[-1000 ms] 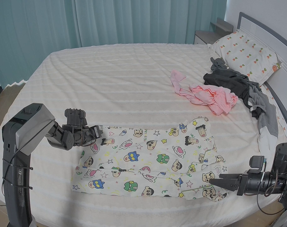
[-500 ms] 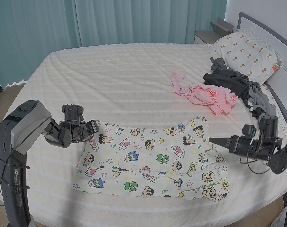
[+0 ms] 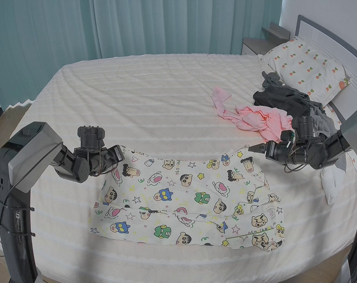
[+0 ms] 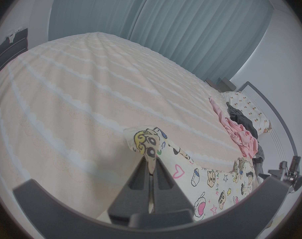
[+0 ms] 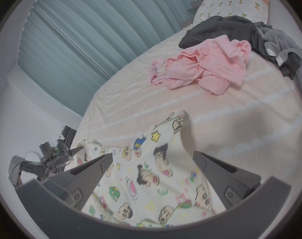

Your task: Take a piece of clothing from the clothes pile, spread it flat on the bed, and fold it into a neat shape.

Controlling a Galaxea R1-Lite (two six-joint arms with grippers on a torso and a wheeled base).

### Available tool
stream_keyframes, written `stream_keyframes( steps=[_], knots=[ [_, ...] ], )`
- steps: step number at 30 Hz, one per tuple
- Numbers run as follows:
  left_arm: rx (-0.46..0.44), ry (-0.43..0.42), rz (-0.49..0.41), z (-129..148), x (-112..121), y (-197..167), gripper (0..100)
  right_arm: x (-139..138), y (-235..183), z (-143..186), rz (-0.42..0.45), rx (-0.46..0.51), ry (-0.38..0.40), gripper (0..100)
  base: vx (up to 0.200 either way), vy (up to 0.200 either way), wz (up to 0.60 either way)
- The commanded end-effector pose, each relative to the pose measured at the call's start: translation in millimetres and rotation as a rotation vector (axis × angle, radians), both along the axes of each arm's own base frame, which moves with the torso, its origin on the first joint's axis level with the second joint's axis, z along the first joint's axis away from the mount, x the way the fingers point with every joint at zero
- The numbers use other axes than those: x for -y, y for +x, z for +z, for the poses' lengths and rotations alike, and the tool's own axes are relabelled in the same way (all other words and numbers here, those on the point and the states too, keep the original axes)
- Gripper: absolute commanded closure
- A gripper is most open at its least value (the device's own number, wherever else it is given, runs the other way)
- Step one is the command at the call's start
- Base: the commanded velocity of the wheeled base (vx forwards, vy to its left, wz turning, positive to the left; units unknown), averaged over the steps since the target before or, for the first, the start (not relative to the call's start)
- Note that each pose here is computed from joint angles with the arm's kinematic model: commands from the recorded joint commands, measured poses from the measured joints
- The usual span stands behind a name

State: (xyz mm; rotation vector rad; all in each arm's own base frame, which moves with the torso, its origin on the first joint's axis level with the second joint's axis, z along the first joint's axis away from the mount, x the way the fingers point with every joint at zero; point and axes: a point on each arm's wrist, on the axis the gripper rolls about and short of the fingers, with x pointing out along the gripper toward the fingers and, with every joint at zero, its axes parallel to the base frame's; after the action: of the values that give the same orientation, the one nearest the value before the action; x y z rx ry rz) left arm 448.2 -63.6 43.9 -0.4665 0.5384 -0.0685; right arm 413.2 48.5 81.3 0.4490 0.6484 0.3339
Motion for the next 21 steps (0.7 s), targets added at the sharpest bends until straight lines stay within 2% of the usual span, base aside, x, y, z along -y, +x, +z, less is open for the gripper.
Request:
stream_keyframes(
  steps=[1, 6, 10, 15, 16, 21],
  knots=[
    [0.012, 0.002, -0.006, 6.1, 9.0, -3.7, 100, -13.6, 56.3, -61.1, -0.029, -0.151, -0.088, 0, 0.000, 0.000, 0.00],
    [0.015, 0.002, -0.004, 7.0, 8.9, -3.7, 100, -27.8, 65.6, -68.9, -0.017, -0.154, -0.095, 0, 0.000, 0.000, 0.00],
    [0.012, 0.003, -0.004, 7.1, 8.8, -4.7, 100, -30.2, 70.1, -82.6, -0.032, -0.165, -0.114, 0, 0.000, 0.000, 0.00],
    [0.012, 0.003, -0.004, 7.1, 8.8, -4.7, 100, -31.2, 73.3, -84.1, -0.045, -0.155, -0.111, 0, 0.000, 0.000, 0.00],
    [0.011, 0.003, -0.004, 6.7, 8.7, -4.9, 100, -31.2, 73.7, -82.9, -0.046, -0.146, -0.112, 100, 0.000, 0.000, 0.00],
    [0.012, 0.003, -0.004, 6.9, 8.8, -4.9, 100, -27.4, 75.3, -65.7, -0.078, -0.081, -0.091, 100, 0.000, 0.000, 0.00]
  ],
)
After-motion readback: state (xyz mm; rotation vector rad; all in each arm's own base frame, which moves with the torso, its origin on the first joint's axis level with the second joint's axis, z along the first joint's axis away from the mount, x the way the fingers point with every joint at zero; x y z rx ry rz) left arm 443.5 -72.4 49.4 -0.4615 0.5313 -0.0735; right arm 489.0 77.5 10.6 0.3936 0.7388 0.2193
